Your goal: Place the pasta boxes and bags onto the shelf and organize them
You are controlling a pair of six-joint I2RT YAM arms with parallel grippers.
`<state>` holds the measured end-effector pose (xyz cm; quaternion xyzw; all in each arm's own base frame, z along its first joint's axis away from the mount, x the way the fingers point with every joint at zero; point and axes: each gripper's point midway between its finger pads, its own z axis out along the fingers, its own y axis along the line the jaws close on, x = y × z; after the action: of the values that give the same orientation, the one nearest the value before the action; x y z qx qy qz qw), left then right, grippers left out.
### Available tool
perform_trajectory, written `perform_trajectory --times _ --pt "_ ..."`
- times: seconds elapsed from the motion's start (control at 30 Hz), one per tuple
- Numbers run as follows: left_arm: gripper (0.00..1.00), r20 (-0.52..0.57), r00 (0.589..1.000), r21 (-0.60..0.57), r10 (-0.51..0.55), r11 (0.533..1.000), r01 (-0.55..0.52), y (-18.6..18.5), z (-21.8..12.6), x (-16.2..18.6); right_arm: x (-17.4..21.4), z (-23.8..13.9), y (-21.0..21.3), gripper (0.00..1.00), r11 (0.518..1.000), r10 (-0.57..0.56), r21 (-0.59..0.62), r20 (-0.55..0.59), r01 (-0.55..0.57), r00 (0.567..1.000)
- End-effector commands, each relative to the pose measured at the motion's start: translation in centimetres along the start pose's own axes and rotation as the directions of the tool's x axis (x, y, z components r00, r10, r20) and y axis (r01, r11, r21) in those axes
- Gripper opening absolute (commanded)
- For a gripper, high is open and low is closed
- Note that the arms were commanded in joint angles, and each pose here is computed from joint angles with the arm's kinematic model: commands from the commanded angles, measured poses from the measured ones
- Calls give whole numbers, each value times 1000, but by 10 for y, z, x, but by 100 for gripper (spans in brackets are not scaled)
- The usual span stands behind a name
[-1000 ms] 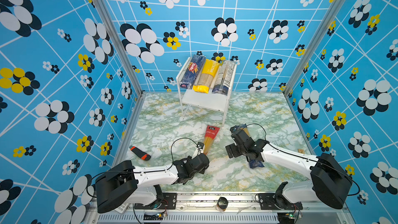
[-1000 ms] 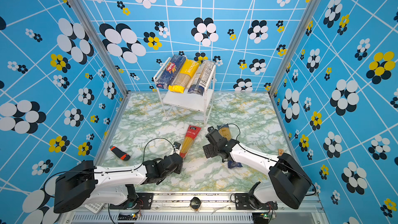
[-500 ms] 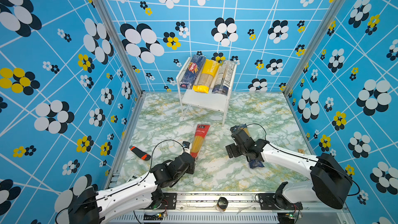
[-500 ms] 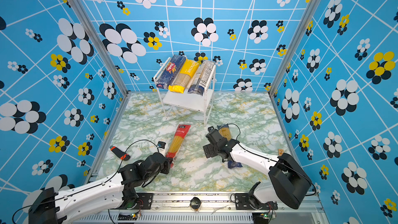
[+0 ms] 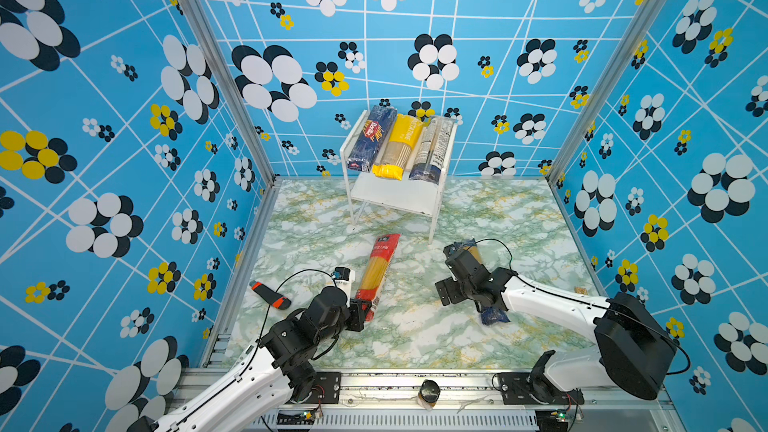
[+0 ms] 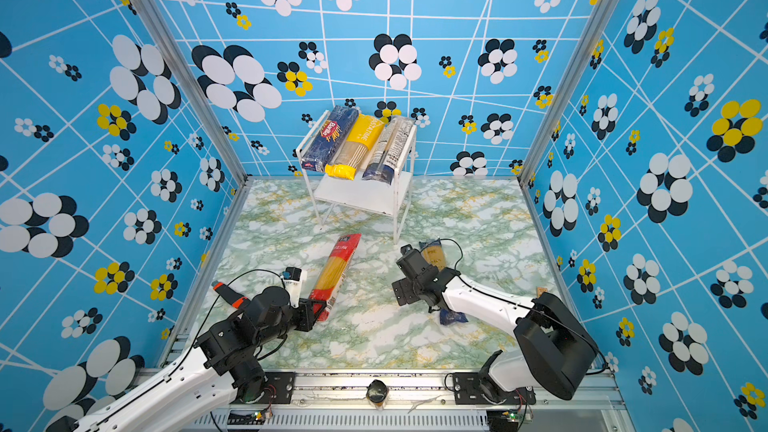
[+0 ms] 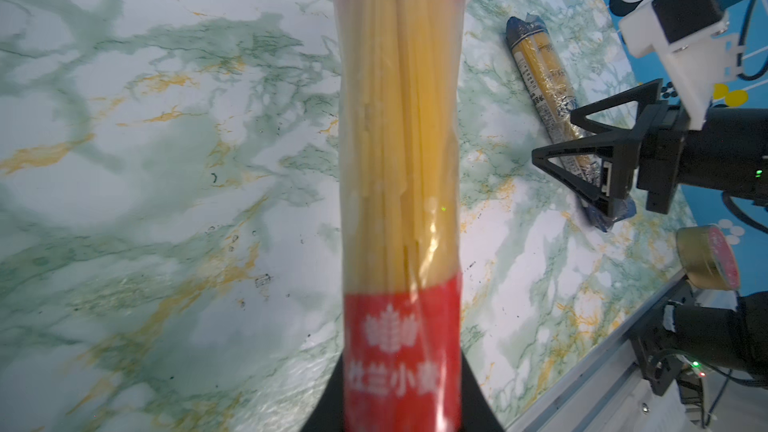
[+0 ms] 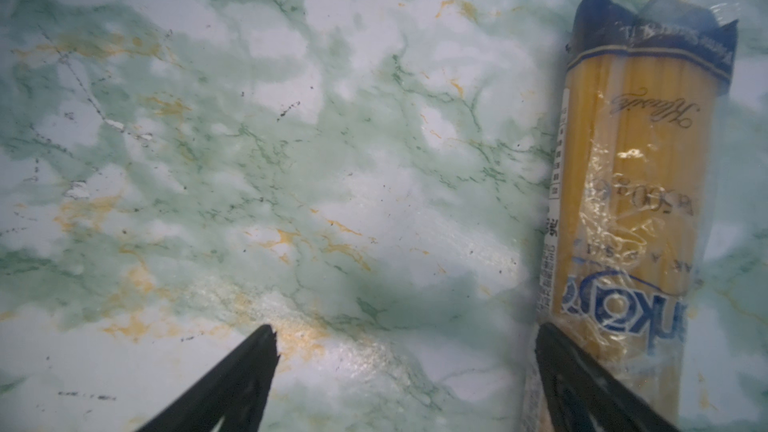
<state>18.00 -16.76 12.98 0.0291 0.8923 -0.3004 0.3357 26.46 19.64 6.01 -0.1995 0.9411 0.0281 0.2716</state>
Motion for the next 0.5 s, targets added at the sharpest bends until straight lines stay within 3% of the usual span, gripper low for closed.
perform_trajectory --times 0.0,0.47 --pt "0 198 980 271 -28 962 -27 -67 -36 -69 1 1 -5 99 1000 -7 25 -17 7 1000" --pt "0 263 952 435 -154 900 25 -85 -65 -121 2 4 -6 99 1000 -12 28 -25 12 1000"
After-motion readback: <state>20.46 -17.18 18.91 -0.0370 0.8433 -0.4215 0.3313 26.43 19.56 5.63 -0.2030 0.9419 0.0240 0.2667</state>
